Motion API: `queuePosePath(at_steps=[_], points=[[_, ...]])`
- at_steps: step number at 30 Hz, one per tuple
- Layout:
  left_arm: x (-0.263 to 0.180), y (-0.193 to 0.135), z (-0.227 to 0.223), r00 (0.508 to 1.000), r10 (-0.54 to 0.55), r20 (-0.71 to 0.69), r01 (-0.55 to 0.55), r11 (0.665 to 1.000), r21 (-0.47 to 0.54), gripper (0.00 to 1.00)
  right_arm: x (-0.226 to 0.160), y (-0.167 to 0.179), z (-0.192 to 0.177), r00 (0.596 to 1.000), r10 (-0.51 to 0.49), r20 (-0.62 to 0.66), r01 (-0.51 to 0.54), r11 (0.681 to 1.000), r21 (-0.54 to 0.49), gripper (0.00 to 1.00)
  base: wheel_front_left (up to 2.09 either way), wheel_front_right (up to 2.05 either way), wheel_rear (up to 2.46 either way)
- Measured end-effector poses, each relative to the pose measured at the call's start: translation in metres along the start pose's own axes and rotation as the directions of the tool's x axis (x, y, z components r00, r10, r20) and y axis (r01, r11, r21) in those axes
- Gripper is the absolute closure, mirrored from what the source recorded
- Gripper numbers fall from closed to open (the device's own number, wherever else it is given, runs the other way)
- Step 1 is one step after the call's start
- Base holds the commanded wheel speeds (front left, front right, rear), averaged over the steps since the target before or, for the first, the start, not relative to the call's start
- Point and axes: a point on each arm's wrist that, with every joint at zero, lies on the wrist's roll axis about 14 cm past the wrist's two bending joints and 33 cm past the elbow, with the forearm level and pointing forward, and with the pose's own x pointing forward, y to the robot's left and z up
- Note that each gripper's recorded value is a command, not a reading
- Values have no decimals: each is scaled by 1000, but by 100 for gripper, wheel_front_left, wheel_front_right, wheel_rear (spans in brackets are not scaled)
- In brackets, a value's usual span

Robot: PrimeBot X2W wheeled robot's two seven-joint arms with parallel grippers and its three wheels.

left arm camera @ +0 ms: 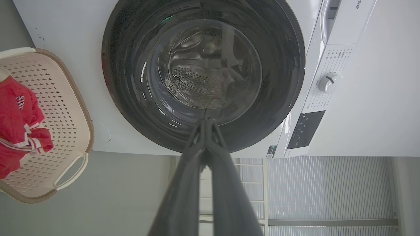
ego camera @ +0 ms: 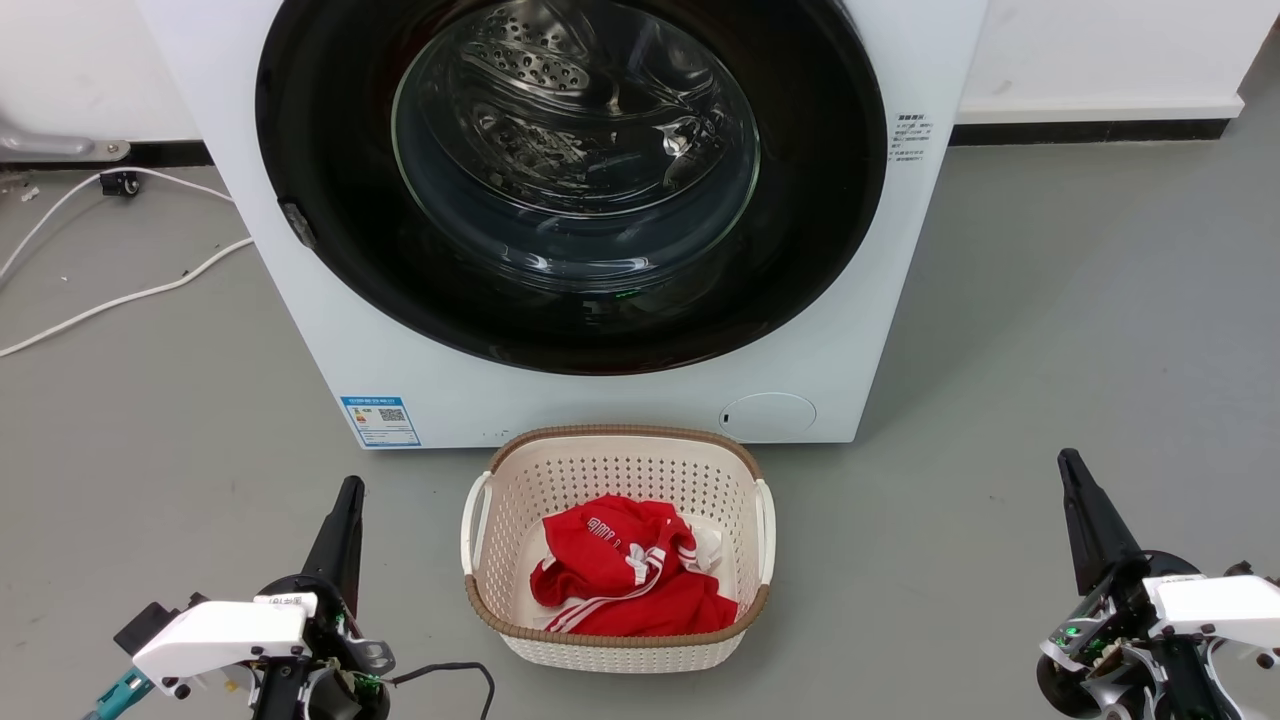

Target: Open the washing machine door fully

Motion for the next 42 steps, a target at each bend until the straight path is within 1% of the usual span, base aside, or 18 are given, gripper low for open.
queuePosePath(at_steps=[23,24,29,31,42], points=[[0,0,-1,1000,0,-4,0,1000,-1,100,0,0,0,1000,0,0,0,1000,-1,100,0,0,0],[0,0,-1,1000,0,-4,0,1000,-1,0,0,0,0,1000,0,0,0,1000,-1,0,0,0,0],[-12,27,-3,997,81,-6,-81,997,-12,0,-12,-27,0,997,-80,3,80,997,7,0,0,0,0],[-14,31,-4,996,93,-3,-93,996,-12,0,-16,-32,-1,996,-94,6,94,996,7,0,0,0,0],[-10,17,-11,999,47,5,-48,999,24,0,-13,-15,-8,999,-40,16,40,999,-4,0,0,0,0]])
